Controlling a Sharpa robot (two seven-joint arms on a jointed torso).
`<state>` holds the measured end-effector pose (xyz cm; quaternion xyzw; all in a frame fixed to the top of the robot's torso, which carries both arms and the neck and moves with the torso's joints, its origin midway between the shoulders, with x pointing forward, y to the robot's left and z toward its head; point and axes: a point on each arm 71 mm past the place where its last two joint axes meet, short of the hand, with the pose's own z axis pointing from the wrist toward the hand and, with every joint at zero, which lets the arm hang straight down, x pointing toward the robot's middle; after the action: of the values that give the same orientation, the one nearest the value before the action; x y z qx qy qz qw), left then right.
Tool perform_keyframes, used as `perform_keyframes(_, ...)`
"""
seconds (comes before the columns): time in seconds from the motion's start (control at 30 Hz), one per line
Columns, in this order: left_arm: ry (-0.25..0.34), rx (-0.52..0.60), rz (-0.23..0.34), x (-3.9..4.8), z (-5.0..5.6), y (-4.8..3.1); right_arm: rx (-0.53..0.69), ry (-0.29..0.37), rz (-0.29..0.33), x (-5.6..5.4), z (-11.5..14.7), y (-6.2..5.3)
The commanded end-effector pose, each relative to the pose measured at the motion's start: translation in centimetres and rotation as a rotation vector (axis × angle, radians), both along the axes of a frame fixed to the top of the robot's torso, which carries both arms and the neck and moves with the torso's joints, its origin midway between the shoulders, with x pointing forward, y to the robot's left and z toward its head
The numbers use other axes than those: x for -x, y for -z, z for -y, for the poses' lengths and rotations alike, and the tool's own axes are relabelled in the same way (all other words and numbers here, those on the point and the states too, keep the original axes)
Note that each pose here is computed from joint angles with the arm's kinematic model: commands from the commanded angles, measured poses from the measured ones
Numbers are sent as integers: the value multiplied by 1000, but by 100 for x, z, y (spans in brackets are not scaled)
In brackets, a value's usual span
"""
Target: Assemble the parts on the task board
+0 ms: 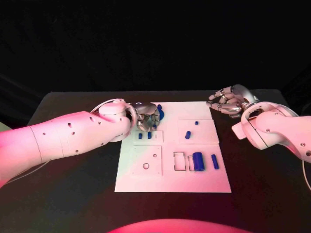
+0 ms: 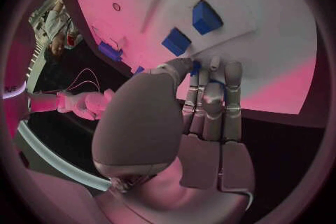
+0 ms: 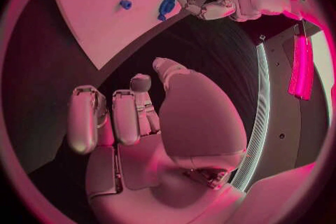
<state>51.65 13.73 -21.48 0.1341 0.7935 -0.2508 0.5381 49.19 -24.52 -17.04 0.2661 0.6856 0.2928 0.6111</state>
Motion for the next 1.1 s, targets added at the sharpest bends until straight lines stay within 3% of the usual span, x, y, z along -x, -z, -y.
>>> perform_keyframes(0.03,14,-20,-42,18,8,44,4,-20,2,5,-19,0)
perform_keyframes(0.5,17,68,15,12,17,-19,3,-22,5,6,-23,-2)
perform_keyframes(0.67,14,122,11,28,4,-51,3,-22,6,6,-21,-4)
perform_keyframes(0.87,1,174,-34,78,-71,-112,4,-20,5,6,-9,-3)
perform_keyframes(1.1,-23,180,-44,119,-232,-175,6,-16,5,9,9,-4)
